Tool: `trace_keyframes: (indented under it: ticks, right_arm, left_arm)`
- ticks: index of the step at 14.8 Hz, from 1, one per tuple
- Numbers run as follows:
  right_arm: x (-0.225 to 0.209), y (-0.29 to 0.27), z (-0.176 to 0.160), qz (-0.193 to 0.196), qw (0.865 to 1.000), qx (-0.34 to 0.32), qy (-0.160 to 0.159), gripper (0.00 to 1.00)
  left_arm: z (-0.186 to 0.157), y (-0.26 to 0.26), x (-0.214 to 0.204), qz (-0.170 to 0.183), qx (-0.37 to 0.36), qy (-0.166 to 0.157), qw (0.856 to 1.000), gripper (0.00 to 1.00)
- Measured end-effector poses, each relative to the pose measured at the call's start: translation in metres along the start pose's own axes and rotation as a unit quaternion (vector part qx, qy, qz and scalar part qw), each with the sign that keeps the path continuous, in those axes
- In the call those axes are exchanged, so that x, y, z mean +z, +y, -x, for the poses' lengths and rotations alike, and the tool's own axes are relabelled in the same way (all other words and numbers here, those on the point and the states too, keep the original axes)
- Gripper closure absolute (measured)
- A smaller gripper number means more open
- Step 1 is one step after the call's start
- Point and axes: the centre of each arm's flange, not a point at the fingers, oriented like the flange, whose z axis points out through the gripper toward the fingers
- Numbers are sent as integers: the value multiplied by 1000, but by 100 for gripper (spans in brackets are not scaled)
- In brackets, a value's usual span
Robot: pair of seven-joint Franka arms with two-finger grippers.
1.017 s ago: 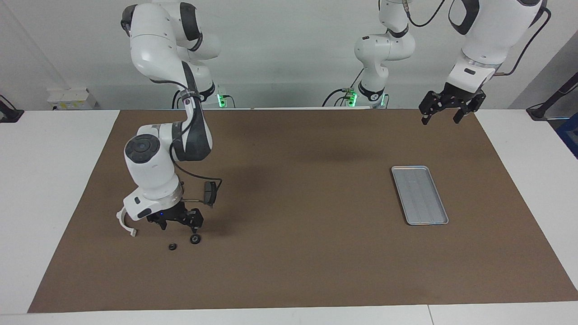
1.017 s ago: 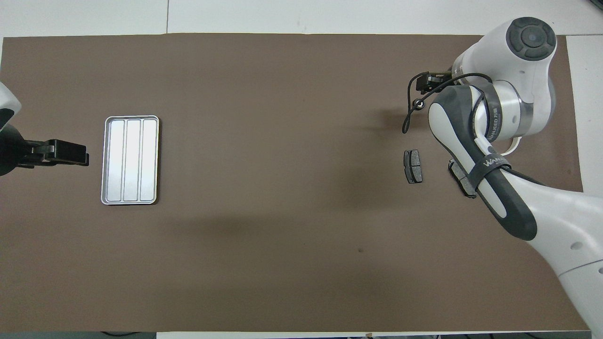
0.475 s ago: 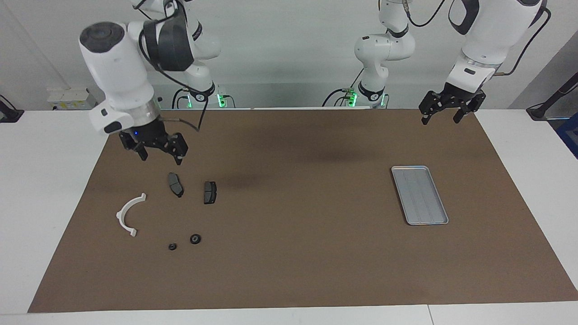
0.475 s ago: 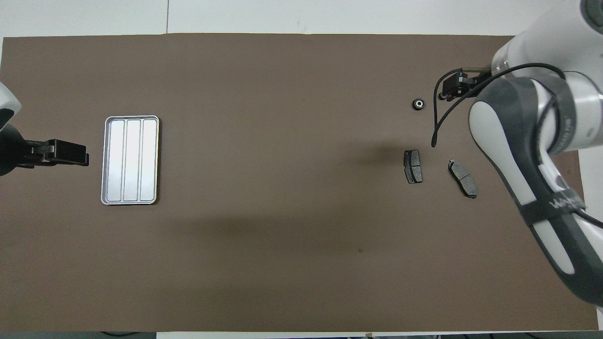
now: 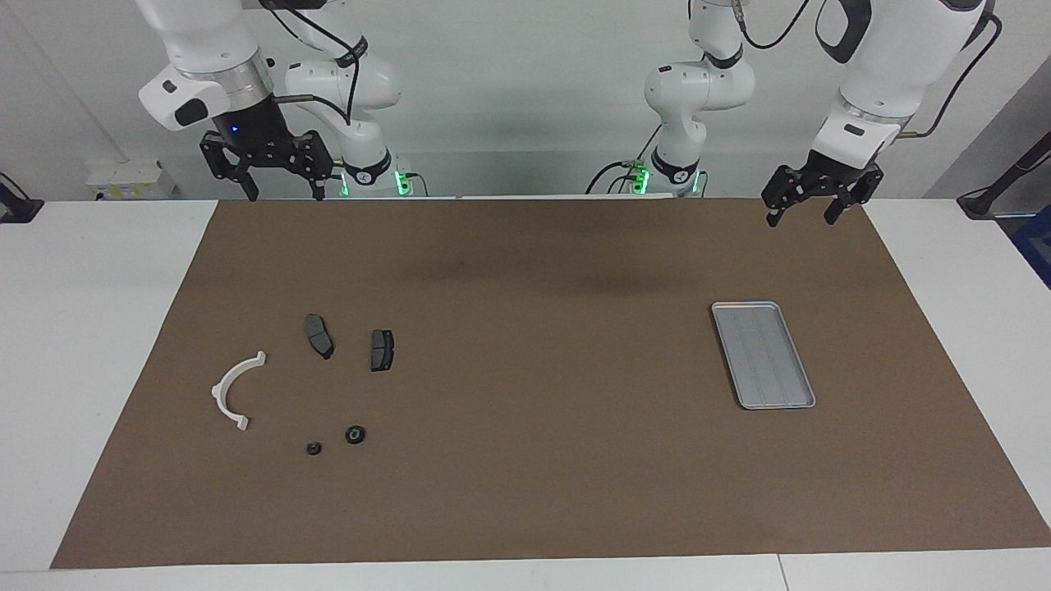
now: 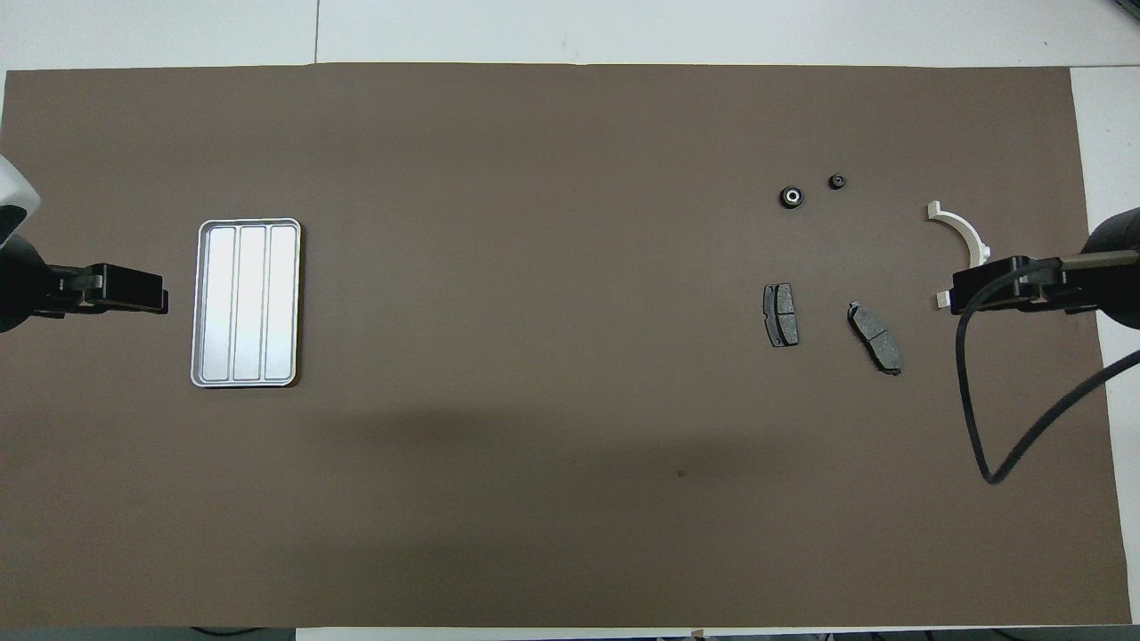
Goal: Place bearing gear from tray to pile
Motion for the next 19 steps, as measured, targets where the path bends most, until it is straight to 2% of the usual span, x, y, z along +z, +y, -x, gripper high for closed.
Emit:
trace_keyframes:
  ticks: [4, 8, 19]
  right_arm:
    - [17, -1, -2, 2, 1000, 0, -18, 0]
    - [29, 3, -8, 1, 1000, 3, -17, 0]
    - [29, -2, -8, 2, 1000, -1, -14, 0]
  left_arm:
    - [0, 0, 0, 0, 0, 0, 1000, 0]
    - [0, 0, 0, 0, 0, 0, 1000, 0]
    - [0, 0, 0, 0, 0, 0, 1000, 0]
